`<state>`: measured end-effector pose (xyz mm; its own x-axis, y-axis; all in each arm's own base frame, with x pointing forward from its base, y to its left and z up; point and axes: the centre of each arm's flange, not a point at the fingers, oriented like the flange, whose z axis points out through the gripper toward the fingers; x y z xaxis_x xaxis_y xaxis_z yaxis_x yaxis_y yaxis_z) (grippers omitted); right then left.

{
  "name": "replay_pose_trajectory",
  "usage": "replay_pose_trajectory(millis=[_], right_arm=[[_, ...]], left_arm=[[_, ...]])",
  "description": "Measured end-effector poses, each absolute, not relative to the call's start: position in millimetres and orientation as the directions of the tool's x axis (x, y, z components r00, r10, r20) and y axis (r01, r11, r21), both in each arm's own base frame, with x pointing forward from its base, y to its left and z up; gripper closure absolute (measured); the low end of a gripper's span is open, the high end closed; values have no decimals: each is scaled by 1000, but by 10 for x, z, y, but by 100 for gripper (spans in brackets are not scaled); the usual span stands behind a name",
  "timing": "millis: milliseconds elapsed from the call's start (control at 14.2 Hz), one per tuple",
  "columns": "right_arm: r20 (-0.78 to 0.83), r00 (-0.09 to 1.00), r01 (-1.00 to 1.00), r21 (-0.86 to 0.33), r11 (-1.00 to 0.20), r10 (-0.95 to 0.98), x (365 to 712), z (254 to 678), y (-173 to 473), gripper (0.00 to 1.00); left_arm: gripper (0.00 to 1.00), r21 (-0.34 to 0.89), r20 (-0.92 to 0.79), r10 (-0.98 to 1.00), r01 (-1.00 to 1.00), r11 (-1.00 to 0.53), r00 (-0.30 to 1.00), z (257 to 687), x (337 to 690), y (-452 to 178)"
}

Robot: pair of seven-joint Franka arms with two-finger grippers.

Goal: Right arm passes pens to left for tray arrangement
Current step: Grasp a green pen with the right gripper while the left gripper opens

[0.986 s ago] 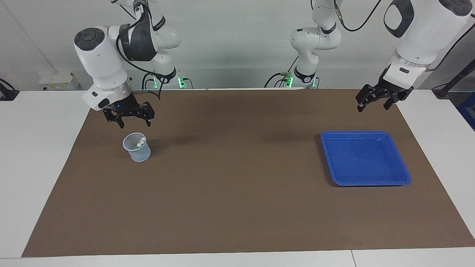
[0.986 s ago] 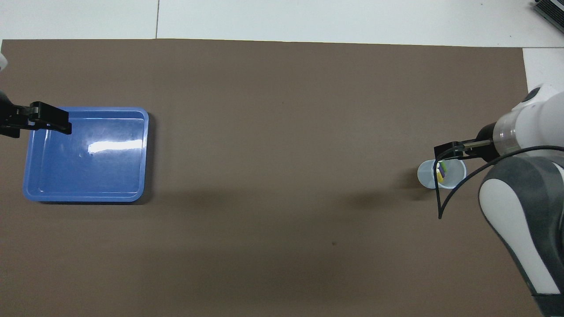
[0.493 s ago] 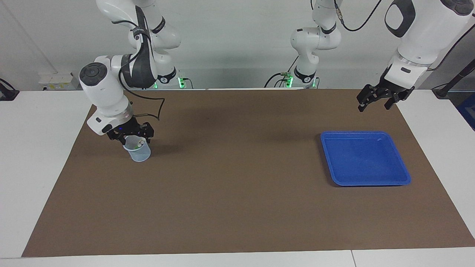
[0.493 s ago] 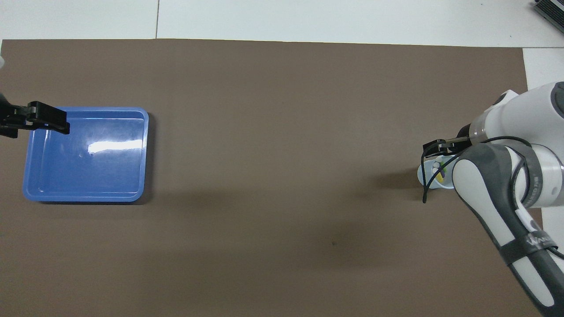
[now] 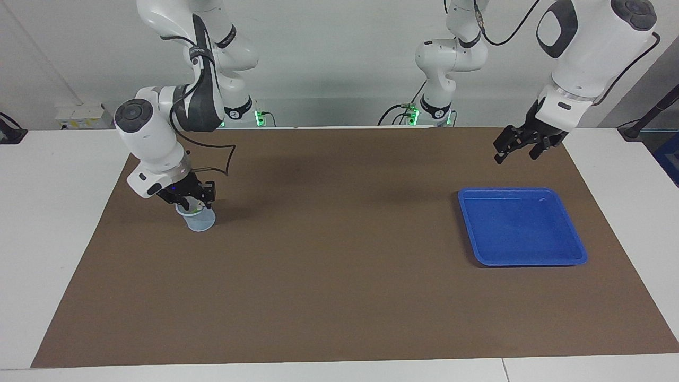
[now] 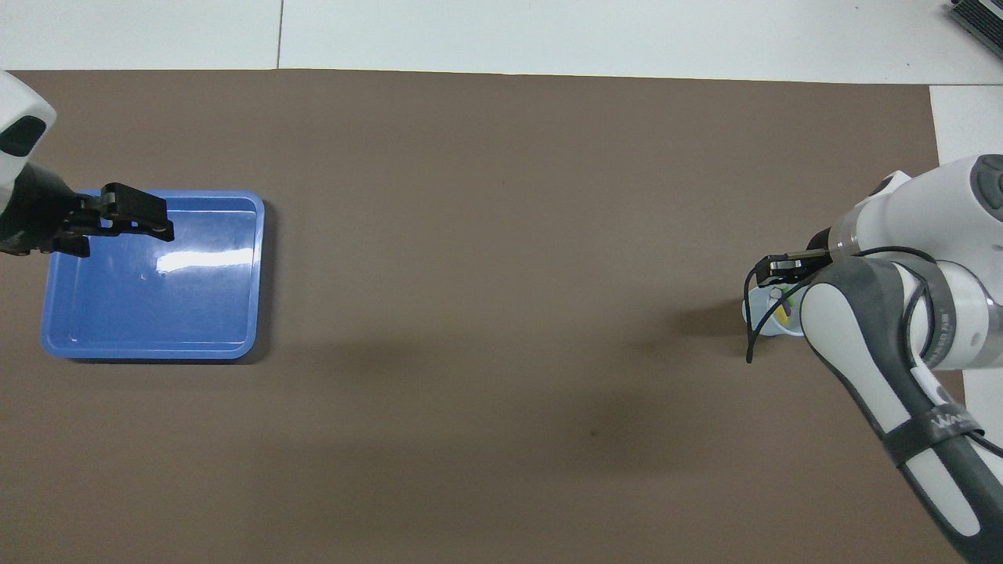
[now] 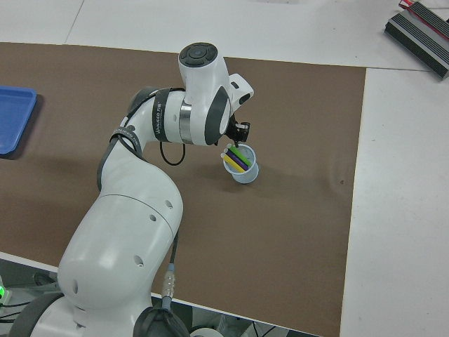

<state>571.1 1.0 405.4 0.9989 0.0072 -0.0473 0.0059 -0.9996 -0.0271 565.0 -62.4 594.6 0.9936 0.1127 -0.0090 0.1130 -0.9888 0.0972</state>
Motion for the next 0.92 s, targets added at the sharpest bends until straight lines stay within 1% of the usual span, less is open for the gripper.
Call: replay_pose_trajectory(millis=[211,282,423,493,634,775,845,916], right_arm=[[-61,998,-19,-34,-999,-17,5681,3995,12,39],[-68,997,-22,-34,-999,-20,5663,3962,9,32],[-80,997,-25,-33,-999,-22,5633,3905,6,30],[-82,996,-27,-33,-999,-24,5626,3890,2,37],[-82,996,-30,-33,-999,-27,5622,3881,-14,41],[-82,996,-34,-33,-999,-31,5622,3880,-37,59],[-82,996,-35,-33,-999,-32,5622,3880,-45,59],[-82,996,-36,-33,-999,-33,5622,3880,-47,65]], left_arm=[[0,191,-20,184,184,-964,983,5749,5498,-1024],[0,240,-31,206,207,-948,978,5689,5447,-1111],[0,338,-52,249,252,-907,967,5595,5371,-1158],[0,385,-61,275,277,-880,959,5540,5333,-1154],[0,459,-80,325,325,-827,942,5412,5245,-1139],[0,515,-104,373,370,-773,922,5272,5166,-1130],[0,542,-118,397,394,-742,910,5208,5139,-1126],[0,566,-135,418,416,-712,898,5149,5113,-1130]])
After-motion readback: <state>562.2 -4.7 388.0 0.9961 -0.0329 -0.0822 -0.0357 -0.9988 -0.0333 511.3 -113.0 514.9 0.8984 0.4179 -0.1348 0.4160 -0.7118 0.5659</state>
